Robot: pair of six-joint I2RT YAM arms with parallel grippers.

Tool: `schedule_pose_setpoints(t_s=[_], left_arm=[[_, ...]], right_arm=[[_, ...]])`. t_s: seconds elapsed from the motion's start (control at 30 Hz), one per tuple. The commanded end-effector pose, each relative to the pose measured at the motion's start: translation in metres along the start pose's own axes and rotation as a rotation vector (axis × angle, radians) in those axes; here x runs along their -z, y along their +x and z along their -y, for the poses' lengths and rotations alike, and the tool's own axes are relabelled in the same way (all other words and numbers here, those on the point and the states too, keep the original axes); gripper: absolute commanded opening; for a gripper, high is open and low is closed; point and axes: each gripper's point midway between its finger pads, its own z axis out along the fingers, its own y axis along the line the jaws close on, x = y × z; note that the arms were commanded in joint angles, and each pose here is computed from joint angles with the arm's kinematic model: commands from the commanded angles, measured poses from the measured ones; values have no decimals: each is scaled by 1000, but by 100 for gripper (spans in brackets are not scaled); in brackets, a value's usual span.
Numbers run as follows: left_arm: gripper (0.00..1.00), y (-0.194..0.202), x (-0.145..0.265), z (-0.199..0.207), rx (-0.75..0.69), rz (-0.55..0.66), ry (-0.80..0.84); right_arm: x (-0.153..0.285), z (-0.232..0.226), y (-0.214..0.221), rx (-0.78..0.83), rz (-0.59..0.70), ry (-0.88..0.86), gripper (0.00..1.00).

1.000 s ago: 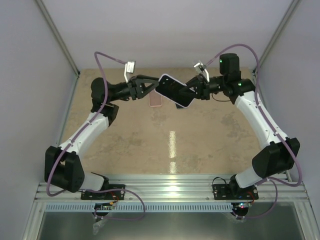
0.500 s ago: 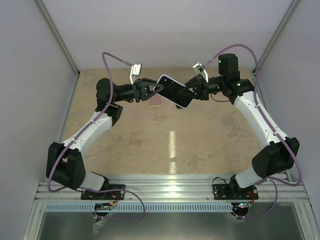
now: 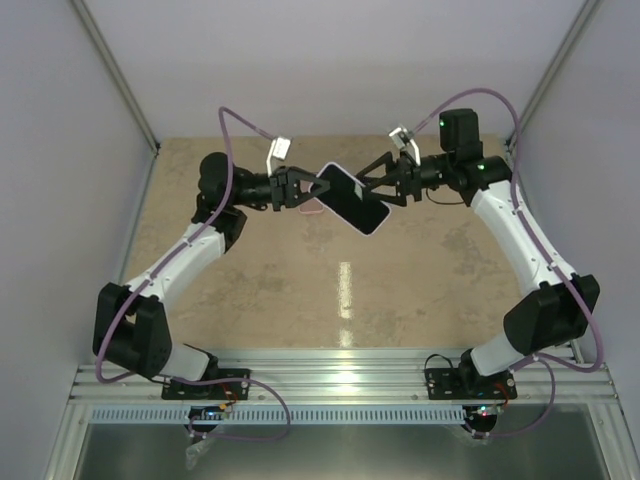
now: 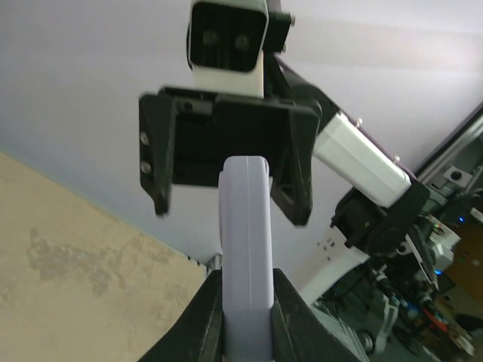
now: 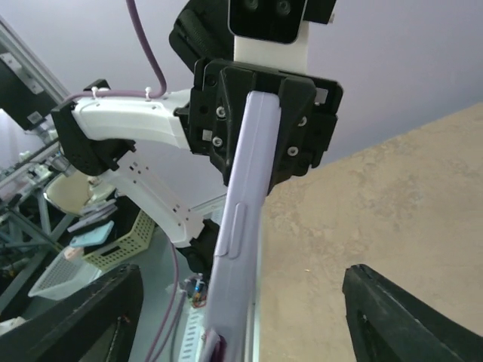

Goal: Take the phone out of the phone case
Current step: Adjust the phone.

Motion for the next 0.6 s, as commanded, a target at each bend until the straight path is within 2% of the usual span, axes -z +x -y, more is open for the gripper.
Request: schedule_pose_setpoints(t_s=[0.0,0.13,0.3,0.57], left_arm=[[0,10,-2,16,-26,-116,88],[0,18,-3,17,-6,-212,143],[0,22,-4,15,27,-256,177],[0,44,-19,7,168,-275,186]], right_arm=[[15,3,4,14,-7,15,76],[9,7,21,-4,-78,25,70],[-10,4,46,-53,-171,-8,59],[-24,-12,69,-111,-211,-30,61]])
